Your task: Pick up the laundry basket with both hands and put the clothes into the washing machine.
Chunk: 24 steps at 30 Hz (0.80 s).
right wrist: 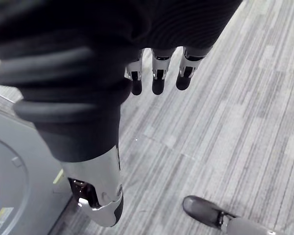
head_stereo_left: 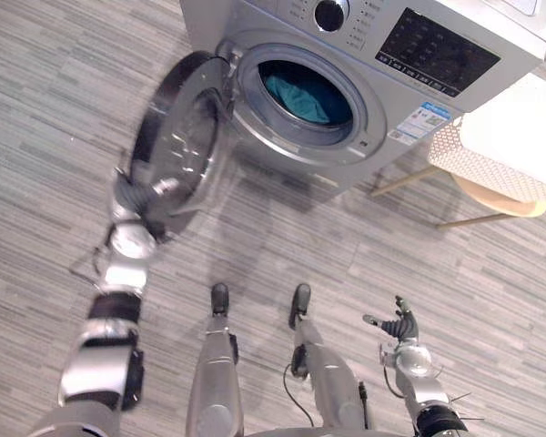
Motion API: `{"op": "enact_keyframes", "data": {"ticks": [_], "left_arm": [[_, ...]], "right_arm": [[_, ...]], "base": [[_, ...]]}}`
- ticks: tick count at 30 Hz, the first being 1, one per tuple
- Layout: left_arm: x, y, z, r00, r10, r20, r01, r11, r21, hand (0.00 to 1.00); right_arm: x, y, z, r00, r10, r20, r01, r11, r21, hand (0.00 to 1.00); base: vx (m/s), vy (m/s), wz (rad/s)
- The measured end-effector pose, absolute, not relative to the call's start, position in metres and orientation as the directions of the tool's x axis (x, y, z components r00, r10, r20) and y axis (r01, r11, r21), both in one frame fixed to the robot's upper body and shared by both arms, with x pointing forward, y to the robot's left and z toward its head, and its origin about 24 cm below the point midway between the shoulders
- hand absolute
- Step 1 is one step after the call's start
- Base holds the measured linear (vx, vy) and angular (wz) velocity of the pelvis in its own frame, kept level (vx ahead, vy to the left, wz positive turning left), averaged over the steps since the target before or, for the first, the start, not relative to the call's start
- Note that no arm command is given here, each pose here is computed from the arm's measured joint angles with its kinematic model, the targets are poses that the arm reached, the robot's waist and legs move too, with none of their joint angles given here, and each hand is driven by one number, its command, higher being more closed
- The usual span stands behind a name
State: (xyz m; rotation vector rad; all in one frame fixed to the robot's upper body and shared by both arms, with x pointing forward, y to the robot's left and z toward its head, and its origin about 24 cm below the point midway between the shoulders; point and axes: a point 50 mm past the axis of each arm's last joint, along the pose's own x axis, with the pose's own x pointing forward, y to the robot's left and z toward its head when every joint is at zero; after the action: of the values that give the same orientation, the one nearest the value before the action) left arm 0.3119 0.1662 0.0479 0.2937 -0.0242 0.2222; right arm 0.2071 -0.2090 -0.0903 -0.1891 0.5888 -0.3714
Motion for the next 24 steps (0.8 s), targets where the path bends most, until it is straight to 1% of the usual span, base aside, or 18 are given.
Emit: {"op": "enact_keyframes", "data": {"ticks": [1,2,4,5,6,8,9,11,12,14,15,16,17,18,20,22,24], "left_arm": [[0.313,0.154,0.049,0.983,0.175,0.058,-0.184,0.943,0.276,0.0],[0.315,0.15,0.051,0.986,0.153,0.064,-0.165,0.946,0.279,0.0],[0.329,0.138,0.073,0.986,0.101,0.129,-0.135,0.949,0.286,0.0],[0.344,0.136,0.097,0.977,0.087,0.195,-0.145,0.94,0.307,0.0],[0.348,0.137,0.102,0.974,0.087,0.208,-0.151,0.938,0.313,0.0],[0.376,0.158,0.147,0.946,0.111,0.305,-0.234,0.886,0.401,0.0],[0.381,0.164,0.161,0.935,0.115,0.335,-0.259,0.868,0.424,0.0],[0.401,0.199,0.221,0.891,0.17,0.422,-0.391,0.76,0.52,0.0],[0.403,0.211,0.238,0.875,0.193,0.444,-0.432,0.725,0.537,0.0],[0.397,0.253,0.305,0.799,0.262,0.542,-0.583,0.558,0.59,0.0],[0.394,0.258,0.322,0.777,0.262,0.572,-0.613,0.52,0.595,0.0],[0.385,0.263,0.357,0.729,0.26,0.633,-0.668,0.473,0.574,0.0],[0.381,0.265,0.367,0.707,0.282,0.649,-0.694,0.454,0.559,0.0],[0.375,0.276,0.378,0.674,0.324,0.664,-0.729,0.436,0.527,0.0],[0.372,0.275,0.384,0.659,0.315,0.683,-0.74,0.433,0.515,0.0],[0.374,0.26,0.387,0.657,0.272,0.703,-0.725,0.483,0.491,0.0],[0.376,0.255,0.386,0.661,0.264,0.703,-0.717,0.499,0.487,0.0]], "right_arm": [[0.208,-0.207,-0.09,0.768,-0.391,-0.507,0.286,0.918,-0.274,0.0],[0.209,-0.207,-0.09,0.77,-0.39,-0.506,0.286,0.919,-0.273,0.0],[0.212,-0.207,-0.088,0.774,-0.391,-0.498,0.288,0.918,-0.273,0.0],[0.216,-0.207,-0.085,0.782,-0.391,-0.486,0.29,0.918,-0.272,0.0],[0.217,-0.207,-0.084,0.783,-0.391,-0.483,0.29,0.918,-0.272,0.0],[0.22,-0.21,-0.079,0.794,-0.398,-0.459,0.3,0.914,-0.274,0.0],[0.221,-0.212,-0.078,0.795,-0.403,-0.454,0.305,0.912,-0.275,0.0],[0.222,-0.218,-0.073,0.796,-0.427,-0.429,0.33,0.9,-0.283,0.0],[0.222,-0.219,-0.073,0.795,-0.432,-0.425,0.333,0.897,-0.29,0.0],[0.222,-0.222,-0.072,0.795,-0.439,-0.419,0.336,0.893,-0.299,0.0],[0.222,-0.223,-0.071,0.792,-0.445,-0.417,0.344,0.891,-0.297,0.0],[0.222,-0.226,-0.068,0.794,-0.456,-0.403,0.36,0.886,-0.292,0.0],[0.221,-0.227,-0.067,0.795,-0.462,-0.393,0.371,0.883,-0.288,0.0],[0.218,-0.228,-0.063,0.803,-0.468,-0.369,0.383,0.88,-0.281,0.0],[0.213,-0.228,-0.059,0.812,-0.472,-0.343,0.403,0.879,-0.255,0.0],[0.21,-0.228,-0.054,0.822,-0.473,-0.318,0.414,0.879,-0.237,0.0],[0.211,-0.225,-0.052,0.83,-0.466,-0.307,0.412,0.883,-0.225,0.0]], "base": [[0.01,0.023,-0.14],[0.0,0.017,-0.22],[-0.02,0.002,-0.41],[-0.02,-0.004,-0.45],[-0.03,-0.014,-0.52],[-0.03,-0.013,-0.48],[-0.03,-0.006,-0.52],[-0.05,0.006,-0.46],[-0.06,0.016,-0.48],[-0.05,0.032,-0.55],[-0.05,0.026,-0.51],[-0.04,0.009,-0.39],[-0.05,0.005,-0.57],[-0.04,0.003,-0.48],[-0.03,-0.008,-0.21],[-0.02,-0.012,0.11],[-0.01,-0.005,0.04]]}}
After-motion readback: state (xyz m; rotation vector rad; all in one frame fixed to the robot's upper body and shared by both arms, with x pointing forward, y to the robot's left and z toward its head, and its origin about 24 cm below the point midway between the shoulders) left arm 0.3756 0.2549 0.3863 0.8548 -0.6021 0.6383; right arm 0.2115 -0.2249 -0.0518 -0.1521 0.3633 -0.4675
